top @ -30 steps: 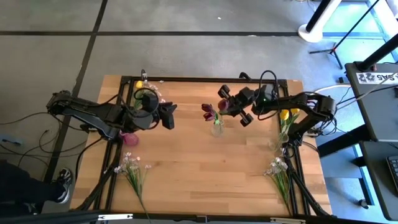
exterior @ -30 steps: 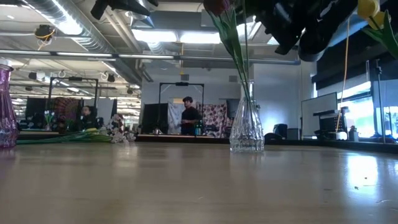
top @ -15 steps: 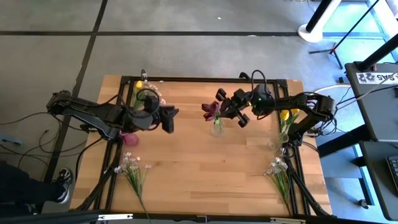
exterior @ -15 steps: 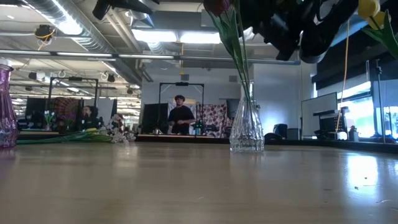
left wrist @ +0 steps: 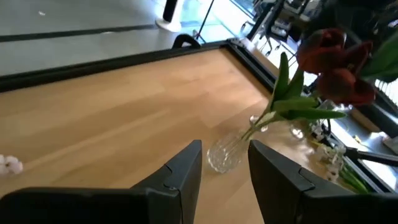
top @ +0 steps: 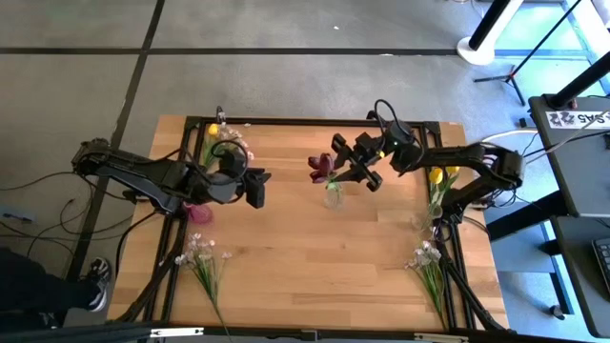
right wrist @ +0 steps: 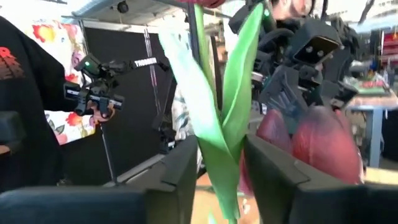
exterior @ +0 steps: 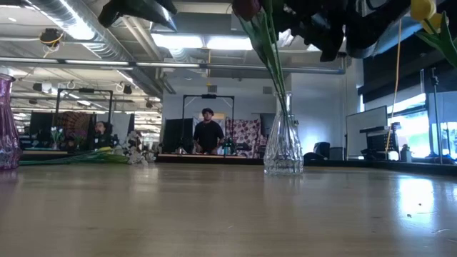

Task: Sort flowers into vase by color
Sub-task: Put the red tulip into the top transparent vase, then put the top white flowers into the violet vase

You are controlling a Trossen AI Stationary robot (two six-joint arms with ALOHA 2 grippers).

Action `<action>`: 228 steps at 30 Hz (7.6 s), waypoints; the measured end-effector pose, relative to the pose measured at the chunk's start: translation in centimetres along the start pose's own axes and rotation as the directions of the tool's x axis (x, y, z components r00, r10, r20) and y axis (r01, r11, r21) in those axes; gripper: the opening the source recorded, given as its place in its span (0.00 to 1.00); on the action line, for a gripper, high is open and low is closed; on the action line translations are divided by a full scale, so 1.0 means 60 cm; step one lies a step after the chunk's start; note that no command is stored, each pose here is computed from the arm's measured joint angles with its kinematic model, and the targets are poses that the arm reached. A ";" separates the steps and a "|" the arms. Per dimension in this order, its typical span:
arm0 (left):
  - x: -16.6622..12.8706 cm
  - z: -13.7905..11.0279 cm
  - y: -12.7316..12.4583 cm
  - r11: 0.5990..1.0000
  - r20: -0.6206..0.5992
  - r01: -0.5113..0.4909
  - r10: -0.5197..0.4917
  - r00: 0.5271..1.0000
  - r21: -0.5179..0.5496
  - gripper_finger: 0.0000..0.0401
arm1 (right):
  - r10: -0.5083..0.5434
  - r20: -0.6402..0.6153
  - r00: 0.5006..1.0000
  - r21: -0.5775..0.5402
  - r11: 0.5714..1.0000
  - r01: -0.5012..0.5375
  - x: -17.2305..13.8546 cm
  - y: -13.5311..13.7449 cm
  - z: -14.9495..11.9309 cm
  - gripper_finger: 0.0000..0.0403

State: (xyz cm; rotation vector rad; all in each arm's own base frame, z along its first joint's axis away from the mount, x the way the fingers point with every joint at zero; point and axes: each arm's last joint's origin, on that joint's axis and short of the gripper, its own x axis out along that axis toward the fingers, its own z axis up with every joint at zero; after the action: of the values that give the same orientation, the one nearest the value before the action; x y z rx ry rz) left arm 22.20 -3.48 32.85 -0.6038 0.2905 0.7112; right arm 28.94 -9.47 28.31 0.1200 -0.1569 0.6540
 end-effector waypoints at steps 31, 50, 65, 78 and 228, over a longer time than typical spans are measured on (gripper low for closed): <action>0.042 -0.046 0.007 0.992 -0.231 -0.104 0.118 0.966 0.072 0.32 | -0.094 0.053 0.994 -0.210 0.972 0.103 -0.045 0.129 0.160 0.45; 0.052 -0.006 0.065 0.943 -0.243 -0.230 0.287 0.926 0.239 0.32 | -0.346 0.031 0.938 -0.035 0.937 0.347 -0.095 0.237 0.223 0.45; 0.099 0.025 0.136 0.867 -0.178 -0.397 0.460 0.870 0.300 0.32 | -0.908 -0.035 0.417 0.218 0.400 0.890 -0.118 0.194 0.190 0.45; 0.106 -0.035 0.152 0.817 -0.169 -0.338 0.457 0.873 0.467 0.32 | -0.920 -0.014 0.391 0.534 0.324 0.781 -0.046 0.160 0.170 0.45; -0.262 0.111 0.223 0.604 0.003 0.584 -0.696 0.718 0.543 0.00 | -0.404 -0.193 0.894 0.483 0.754 0.445 0.086 0.189 0.191 0.45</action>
State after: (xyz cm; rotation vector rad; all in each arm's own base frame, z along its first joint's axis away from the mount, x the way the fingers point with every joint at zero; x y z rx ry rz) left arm 1.92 0.34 39.57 -0.0806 0.0284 -0.0386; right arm 24.79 0.73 41.17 0.6373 0.1287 0.2225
